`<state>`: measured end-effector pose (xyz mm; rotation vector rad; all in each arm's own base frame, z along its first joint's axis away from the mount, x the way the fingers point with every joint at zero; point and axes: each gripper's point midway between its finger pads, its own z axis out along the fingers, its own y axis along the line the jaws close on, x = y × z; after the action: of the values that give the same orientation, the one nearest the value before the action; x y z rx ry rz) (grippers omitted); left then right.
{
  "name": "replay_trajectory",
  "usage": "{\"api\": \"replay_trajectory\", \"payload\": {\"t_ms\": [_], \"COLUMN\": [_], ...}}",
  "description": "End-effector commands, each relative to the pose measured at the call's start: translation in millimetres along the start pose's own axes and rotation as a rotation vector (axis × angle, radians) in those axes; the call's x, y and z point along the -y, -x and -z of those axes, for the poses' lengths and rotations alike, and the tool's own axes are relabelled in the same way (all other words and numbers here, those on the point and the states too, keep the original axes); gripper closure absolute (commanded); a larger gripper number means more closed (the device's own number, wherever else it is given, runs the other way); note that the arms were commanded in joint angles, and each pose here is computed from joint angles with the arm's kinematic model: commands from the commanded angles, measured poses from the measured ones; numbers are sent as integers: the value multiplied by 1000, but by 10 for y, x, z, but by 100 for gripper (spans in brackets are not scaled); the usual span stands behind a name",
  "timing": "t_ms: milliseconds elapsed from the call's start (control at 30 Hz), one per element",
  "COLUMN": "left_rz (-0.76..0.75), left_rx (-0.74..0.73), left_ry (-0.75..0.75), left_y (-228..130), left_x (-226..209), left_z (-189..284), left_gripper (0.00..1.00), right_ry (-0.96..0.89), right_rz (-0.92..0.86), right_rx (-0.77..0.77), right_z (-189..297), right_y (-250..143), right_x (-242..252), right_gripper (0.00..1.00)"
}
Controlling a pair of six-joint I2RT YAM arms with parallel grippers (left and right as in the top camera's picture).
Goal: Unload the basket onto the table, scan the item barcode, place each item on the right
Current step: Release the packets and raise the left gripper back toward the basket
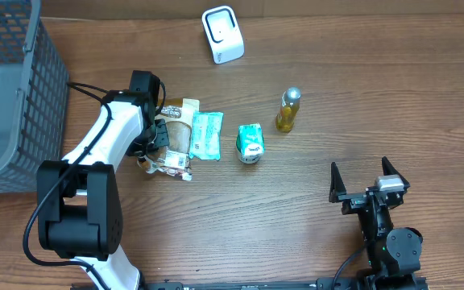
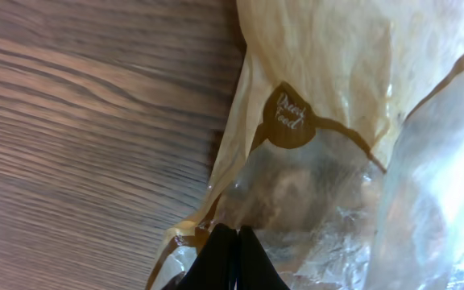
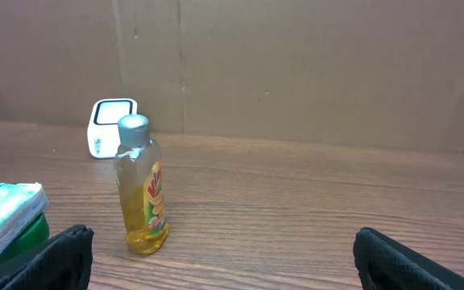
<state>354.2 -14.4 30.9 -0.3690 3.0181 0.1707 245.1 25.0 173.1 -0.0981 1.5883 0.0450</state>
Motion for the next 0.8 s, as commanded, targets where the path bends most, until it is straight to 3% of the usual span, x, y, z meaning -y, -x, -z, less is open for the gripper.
{"api": "replay_trajectory", "payload": {"t_ms": [0, 333, 433, 633, 700, 733, 767], "left_rz": [17, -16, 13, 43, 56, 72, 88], "left_rx": [-42, -13, 36, 199, 231, 241, 244], "left_ry": [-70, -68, -80, -111, -112, -112, -108], "left_y": [-95, 54, 333, 886, 984, 1021, 1046], "left_x": [127, 106, 37, -220, -316, -376, -442], "left_z": [-45, 112, 501, 1219, 1289, 1290, 1274], "left_gripper": [96, 96, 95, 85, 71, 54, 31], "right_ry": [-2, -2, -2, -2, -2, -2, -2], "right_rz": [1, 1, 1, 1, 1, 1, 1], "right_rx": [0, 0, 0, 0, 0, 0, 0], "right_z": [-3, -3, -3, -3, -3, -3, -3], "right_y": [-26, -26, -26, -26, -26, -26, -26], "right_x": [3, 3, 3, 3, 3, 3, 3], "right_gripper": [0, 0, 0, 0, 0, 0, 0]}}
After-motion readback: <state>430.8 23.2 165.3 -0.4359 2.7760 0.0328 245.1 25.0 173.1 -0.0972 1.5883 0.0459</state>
